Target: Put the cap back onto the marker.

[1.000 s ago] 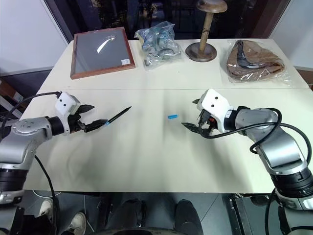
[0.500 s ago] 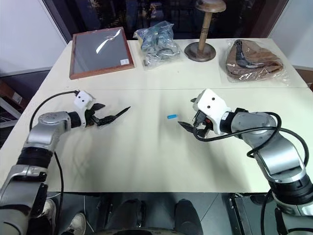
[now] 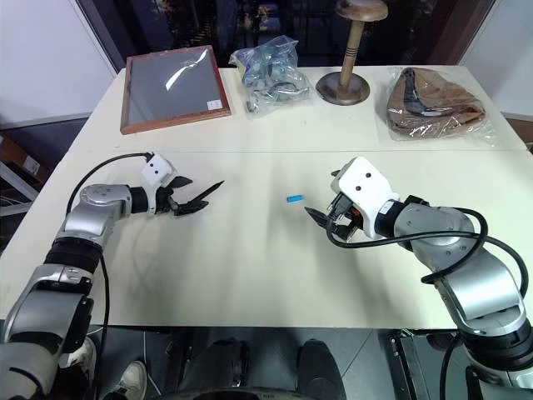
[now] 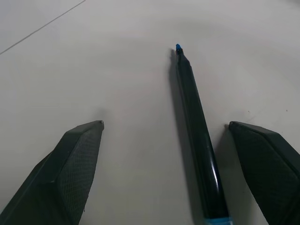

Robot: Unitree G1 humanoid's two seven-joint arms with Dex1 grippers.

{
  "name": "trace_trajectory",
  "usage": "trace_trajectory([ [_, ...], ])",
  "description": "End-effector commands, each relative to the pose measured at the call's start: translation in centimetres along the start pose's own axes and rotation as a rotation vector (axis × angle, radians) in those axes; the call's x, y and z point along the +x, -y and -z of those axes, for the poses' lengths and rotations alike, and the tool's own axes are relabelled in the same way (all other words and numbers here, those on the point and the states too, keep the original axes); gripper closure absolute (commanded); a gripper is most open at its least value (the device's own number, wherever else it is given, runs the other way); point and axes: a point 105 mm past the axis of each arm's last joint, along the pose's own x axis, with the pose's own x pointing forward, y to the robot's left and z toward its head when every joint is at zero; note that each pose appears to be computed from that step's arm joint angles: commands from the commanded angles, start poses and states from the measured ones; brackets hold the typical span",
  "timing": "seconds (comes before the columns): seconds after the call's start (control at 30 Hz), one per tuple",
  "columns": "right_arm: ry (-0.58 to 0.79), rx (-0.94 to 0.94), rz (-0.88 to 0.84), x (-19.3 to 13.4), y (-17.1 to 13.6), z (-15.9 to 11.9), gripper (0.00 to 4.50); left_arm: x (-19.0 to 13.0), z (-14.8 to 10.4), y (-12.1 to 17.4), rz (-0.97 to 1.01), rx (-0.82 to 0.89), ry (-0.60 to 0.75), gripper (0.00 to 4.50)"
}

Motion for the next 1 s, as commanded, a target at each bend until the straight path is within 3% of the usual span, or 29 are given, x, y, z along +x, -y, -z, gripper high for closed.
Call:
trace_trajectory([
  [0.03, 0.045, -0.032, 0.018, -0.3, 0.3, -1.3, 0.02, 0.3, 0.6, 0.6, 0.006, 0.016, -0.021, 0.0],
  [0.17, 0.047, -0.037, 0.013, -0.1, 0.4, -1.4, 0.0, 0.1, 0.9, 0.7, 0.004, 0.013, -0.024, 1.3],
  [0.37, 0.049, -0.042, 0.01, 0.0, 0.5, -1.6, 0.0, -0.5, 1.6, 0.7, -0.004, -0.023, -0.035, 4.4],
  [0.63, 0.045, -0.049, 0.002, 0.0, 0.6, -1.5, 0.0, -0.5, 1.5, 0.7, 0.005, -0.024, -0.034, 4.46],
  [1.0, 0.048, -0.072, -0.145, 2.3, 0.4, -0.4, 0.0, -2.1, -3.8, 1.1, 0.071, 0.351, 0.067, 4.46],
])
